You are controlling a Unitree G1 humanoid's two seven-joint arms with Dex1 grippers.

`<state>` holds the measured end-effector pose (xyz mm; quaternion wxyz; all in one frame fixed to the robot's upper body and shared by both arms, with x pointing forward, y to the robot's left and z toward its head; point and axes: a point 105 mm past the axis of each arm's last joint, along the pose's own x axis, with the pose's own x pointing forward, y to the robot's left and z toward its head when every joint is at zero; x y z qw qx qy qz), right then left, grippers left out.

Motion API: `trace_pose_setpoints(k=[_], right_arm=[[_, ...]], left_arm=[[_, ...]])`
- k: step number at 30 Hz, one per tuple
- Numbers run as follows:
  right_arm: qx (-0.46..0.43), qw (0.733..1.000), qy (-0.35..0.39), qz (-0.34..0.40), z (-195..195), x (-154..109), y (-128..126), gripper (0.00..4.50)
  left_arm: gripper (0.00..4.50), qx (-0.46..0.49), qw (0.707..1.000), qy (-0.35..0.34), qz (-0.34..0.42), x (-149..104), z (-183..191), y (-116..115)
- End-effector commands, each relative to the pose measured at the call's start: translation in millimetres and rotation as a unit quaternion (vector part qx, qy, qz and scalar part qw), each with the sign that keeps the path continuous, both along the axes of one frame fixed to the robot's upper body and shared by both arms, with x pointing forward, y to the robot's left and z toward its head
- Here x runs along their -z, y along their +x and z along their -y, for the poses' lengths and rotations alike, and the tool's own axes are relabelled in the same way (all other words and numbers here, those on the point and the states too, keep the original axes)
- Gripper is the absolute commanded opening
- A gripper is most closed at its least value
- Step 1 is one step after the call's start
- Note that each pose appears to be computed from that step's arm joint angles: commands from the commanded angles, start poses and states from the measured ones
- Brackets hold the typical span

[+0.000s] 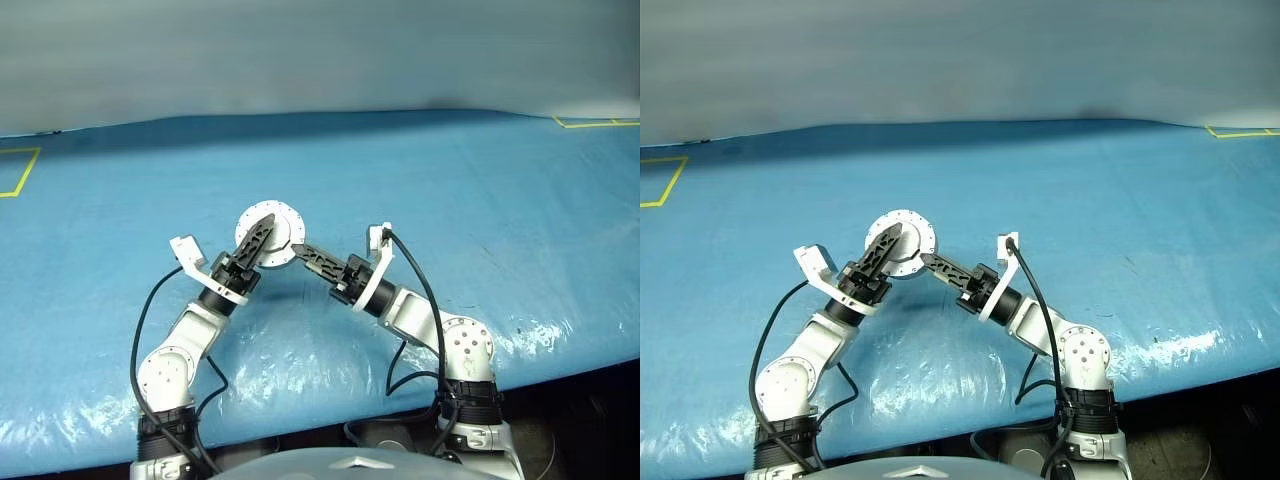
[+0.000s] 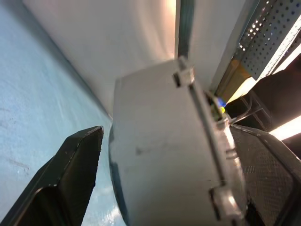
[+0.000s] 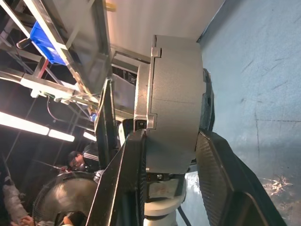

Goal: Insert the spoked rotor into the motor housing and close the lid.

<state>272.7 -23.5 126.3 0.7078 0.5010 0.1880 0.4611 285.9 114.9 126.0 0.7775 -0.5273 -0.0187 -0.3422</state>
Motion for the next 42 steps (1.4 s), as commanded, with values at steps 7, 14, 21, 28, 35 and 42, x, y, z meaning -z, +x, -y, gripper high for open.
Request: trace_pose_setpoints(k=[7,14,21,28,35,42], right_arm=[[-0.016,0.998,0.018,0.051,-6.8,-25.2,-2.3,1.18],[-0.011,0.999,0.013,0.051,-6.4,-23.4,-1.7,1.18],[0.008,0.999,-0.006,0.041,-8.2,-18.3,1.8,1.18],[0.036,0.998,-0.020,0.039,-4.7,-14.2,8.1,1.93],[0.029,0.999,-0.022,0.029,-4.7,-11.3,8.4,2.87],[0.038,0.998,-0.026,0.029,-3.5,-10.7,10.2,2.87]], left_arm=[[3.56,-0.012,0.999,0.022,-0.026,13.1,0.9,0.4],[2.77,-0.026,0.999,0.031,-0.032,13.4,0.0,3.1],[2.77,-0.027,0.999,0.019,-0.025,8.9,1.8,6.9],[2.77,-0.053,0.995,0.047,-0.064,20.2,-0.8,16.4],[2.77,-0.097,0.991,0.044,-0.075,18.6,-14.2,30.8],[2.77,-0.162,0.982,0.064,-0.079,19.2,-42.3,43.9]])
